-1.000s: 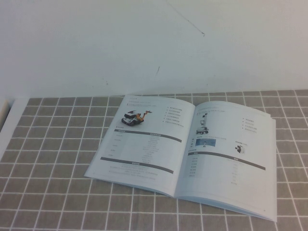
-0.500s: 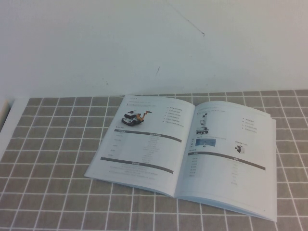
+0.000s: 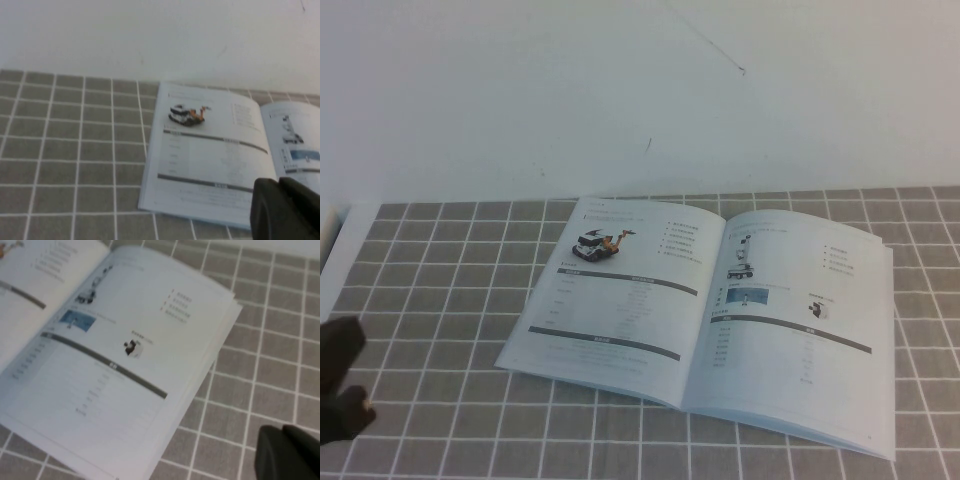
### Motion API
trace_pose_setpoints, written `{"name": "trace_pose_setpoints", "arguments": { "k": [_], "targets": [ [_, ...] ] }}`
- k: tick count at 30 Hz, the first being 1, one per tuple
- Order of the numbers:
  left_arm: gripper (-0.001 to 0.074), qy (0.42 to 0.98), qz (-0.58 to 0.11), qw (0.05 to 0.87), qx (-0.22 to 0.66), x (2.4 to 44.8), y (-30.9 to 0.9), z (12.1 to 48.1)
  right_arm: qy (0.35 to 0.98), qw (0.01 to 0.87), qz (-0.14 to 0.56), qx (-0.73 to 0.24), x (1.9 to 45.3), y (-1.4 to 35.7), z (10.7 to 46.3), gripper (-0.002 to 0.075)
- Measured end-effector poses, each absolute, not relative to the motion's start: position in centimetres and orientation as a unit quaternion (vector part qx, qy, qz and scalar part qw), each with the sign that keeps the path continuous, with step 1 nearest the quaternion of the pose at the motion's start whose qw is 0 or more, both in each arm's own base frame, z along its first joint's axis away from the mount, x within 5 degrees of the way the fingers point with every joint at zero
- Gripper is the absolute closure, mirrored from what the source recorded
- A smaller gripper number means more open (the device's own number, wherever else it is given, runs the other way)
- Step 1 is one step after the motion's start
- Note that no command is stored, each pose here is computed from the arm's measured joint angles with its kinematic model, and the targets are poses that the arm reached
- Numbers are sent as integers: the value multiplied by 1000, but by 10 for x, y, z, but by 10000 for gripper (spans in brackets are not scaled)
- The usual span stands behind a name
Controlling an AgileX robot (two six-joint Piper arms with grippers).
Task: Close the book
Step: 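Close the open booklet and leave it lying on the table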
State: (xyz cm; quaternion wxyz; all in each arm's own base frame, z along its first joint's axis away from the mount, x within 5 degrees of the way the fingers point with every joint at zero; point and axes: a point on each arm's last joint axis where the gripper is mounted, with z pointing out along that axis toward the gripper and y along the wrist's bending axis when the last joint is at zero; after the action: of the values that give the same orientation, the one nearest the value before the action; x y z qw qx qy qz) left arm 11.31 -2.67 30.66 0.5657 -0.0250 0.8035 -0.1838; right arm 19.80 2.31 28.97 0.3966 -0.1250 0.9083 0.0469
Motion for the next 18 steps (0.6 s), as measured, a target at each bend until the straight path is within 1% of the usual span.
{"name": "trace_pose_setpoints", "arguments": {
  "k": [4, 7, 11, 18],
  "targets": [
    [738, 849, -199, 489, 2, 137, -36, 296, 925, 334, 90, -155, 232, 33, 262, 729],
    [738, 878, -213, 428, 3, 157, -41, 289, 924, 314, 129, -177, 252, 42, 246, 729],
    [738, 898, -233, 373, -20, 186, -47, 278, 919, 304, 156, -199, 275, 51, 228, 729],
    [738, 925, -230, 302, -22, 230, -52, 252, 929, 259, 177, -199, 299, 62, 192, 729]
  ]
}}
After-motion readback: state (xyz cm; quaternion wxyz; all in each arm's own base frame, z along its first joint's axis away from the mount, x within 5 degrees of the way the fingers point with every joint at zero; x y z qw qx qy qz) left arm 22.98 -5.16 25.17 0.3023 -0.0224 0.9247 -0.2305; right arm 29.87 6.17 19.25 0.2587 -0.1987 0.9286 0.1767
